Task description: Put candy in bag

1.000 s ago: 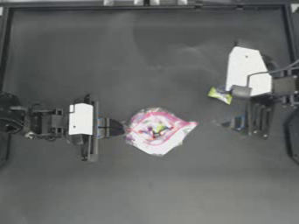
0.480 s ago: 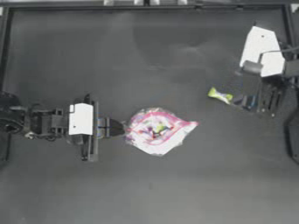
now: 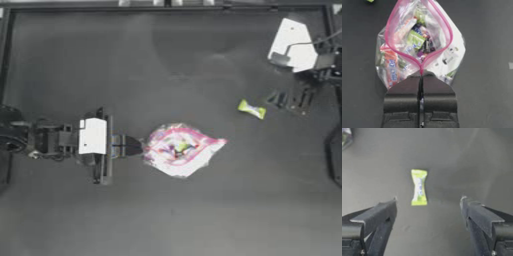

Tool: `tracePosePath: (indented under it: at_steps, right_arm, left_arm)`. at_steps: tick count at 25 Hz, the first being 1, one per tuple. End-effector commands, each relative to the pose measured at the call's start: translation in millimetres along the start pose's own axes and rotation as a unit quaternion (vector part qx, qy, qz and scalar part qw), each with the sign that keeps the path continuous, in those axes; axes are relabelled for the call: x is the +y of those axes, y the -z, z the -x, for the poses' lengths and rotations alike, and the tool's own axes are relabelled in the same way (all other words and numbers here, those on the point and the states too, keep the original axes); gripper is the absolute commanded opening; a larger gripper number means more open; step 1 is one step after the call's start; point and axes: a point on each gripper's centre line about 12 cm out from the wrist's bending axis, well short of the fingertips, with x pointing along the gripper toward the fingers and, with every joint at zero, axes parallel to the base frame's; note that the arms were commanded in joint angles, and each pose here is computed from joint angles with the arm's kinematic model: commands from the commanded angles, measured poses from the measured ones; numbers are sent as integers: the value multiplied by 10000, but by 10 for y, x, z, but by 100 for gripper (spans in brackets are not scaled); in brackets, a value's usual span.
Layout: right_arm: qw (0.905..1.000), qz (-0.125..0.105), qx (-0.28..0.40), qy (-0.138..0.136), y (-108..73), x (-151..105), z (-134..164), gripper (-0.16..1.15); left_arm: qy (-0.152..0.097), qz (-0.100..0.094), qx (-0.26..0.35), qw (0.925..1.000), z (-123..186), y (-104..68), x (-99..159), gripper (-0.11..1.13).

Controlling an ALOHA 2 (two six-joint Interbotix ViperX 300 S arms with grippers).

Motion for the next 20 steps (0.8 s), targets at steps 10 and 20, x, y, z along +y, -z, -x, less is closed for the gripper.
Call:
tracePosePath:
  at_steps: [10, 20]
  right_arm:
    - [9991, 10, 413, -82, 23, 47, -563, 101]
    - [9974, 62, 718, -100, 100, 76, -842, 100]
  left_arm:
    - [-27, -7, -298, 9996, 4, -185, 15, 5]
    - [-36, -4, -312, 9995, -5, -197, 22, 5]
